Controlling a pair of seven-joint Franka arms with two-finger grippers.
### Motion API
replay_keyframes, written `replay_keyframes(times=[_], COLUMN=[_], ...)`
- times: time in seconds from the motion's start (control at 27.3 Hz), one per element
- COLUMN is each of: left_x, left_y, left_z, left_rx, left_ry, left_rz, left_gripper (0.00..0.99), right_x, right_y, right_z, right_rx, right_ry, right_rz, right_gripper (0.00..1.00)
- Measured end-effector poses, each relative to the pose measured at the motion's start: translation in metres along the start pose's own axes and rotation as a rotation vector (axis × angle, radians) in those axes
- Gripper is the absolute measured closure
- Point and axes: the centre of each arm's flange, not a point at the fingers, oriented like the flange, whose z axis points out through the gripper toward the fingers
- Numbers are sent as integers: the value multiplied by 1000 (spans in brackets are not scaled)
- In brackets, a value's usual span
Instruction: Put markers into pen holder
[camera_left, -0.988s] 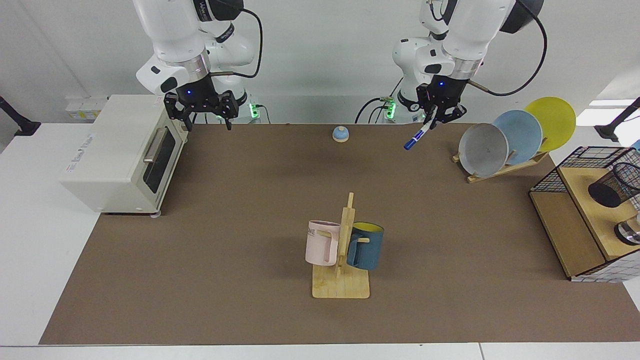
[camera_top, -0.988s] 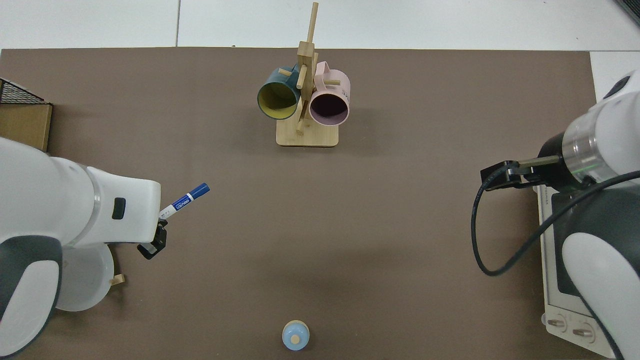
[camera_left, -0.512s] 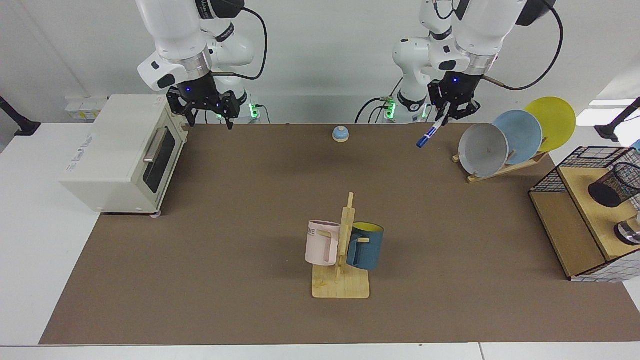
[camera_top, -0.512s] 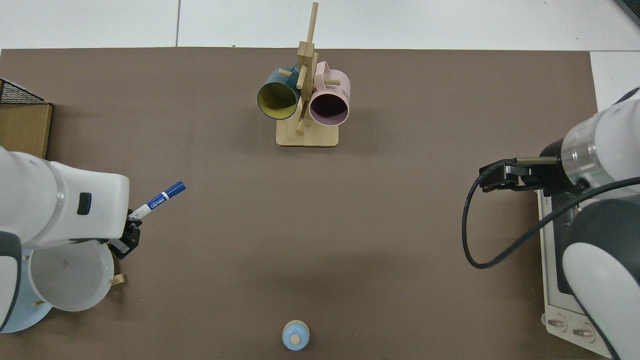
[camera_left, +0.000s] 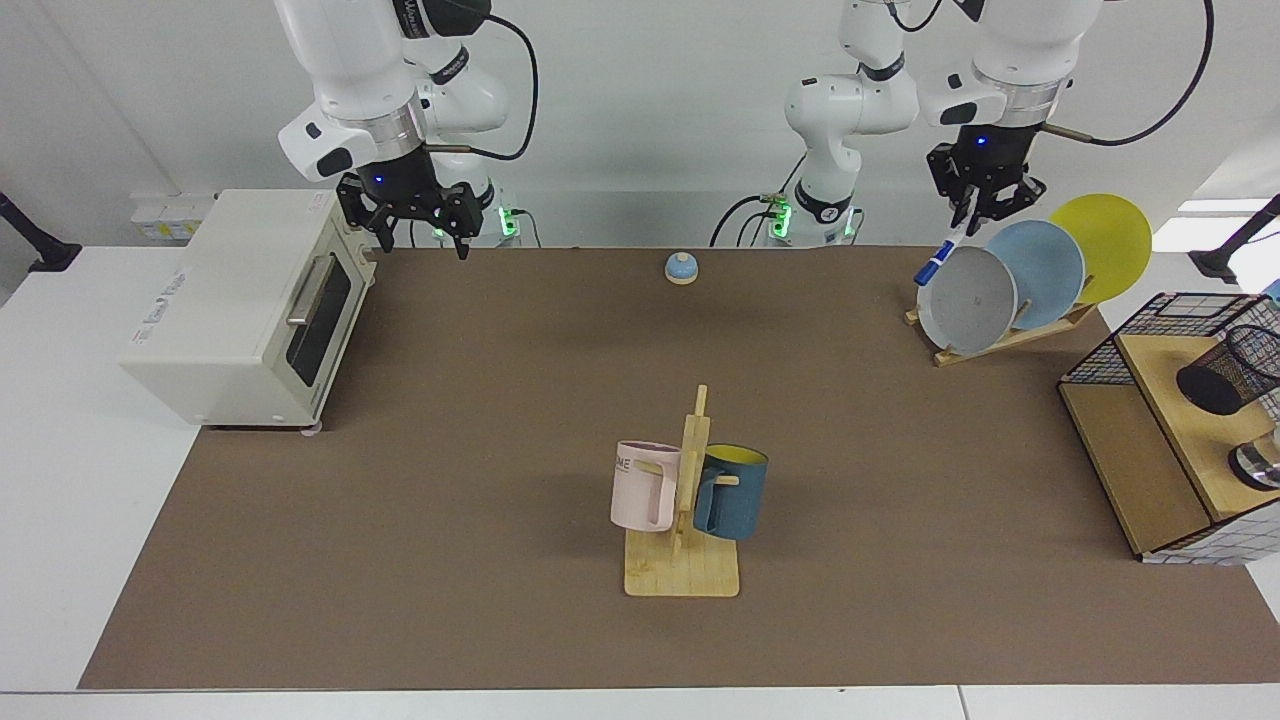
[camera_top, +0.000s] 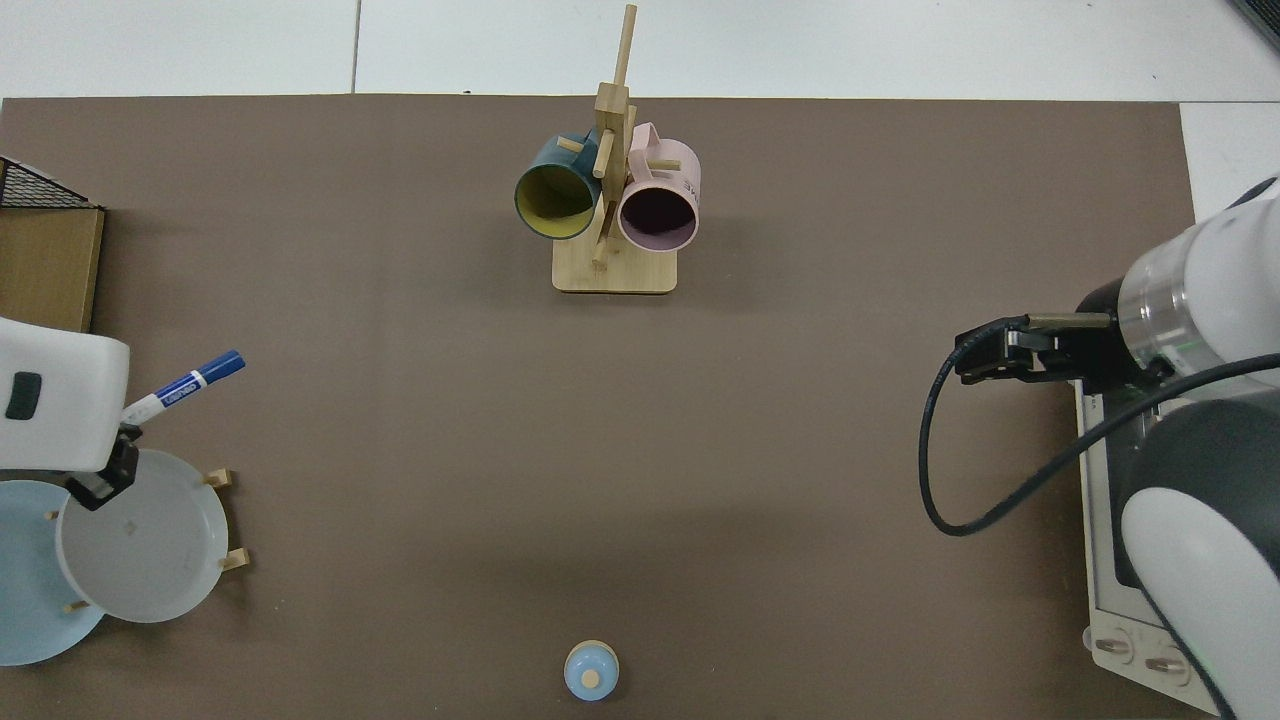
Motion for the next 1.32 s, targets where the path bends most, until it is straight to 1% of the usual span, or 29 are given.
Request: replay_keyframes(times=[0.11,0.51,0.7,0.88,1.13,1.32], left_x=[-13,-72,-90,-99,-134,-148], left_y=[-16,-82,-101,-117,-144,-153], left_z=[-3,7,5,-2,-4,-8], left_rx=[32,66,110,184,242,277], left_ry=[-42,-166,-245,-324,-396,-452], left_rz=[30,152,244,338,368,379], left_gripper=[828,828,828,828,828,828], right_x=[0,1,2,2,2,2], right_y=[0,5,5,5,5,5], right_z=[0,0,0,0,0,0], right_rx=[0,1,1,1,1,1], right_ry=[0,0,0,0,0,0], right_rz=[0,9,9,9,9,9], right_gripper=[0,0,0,0,0,0])
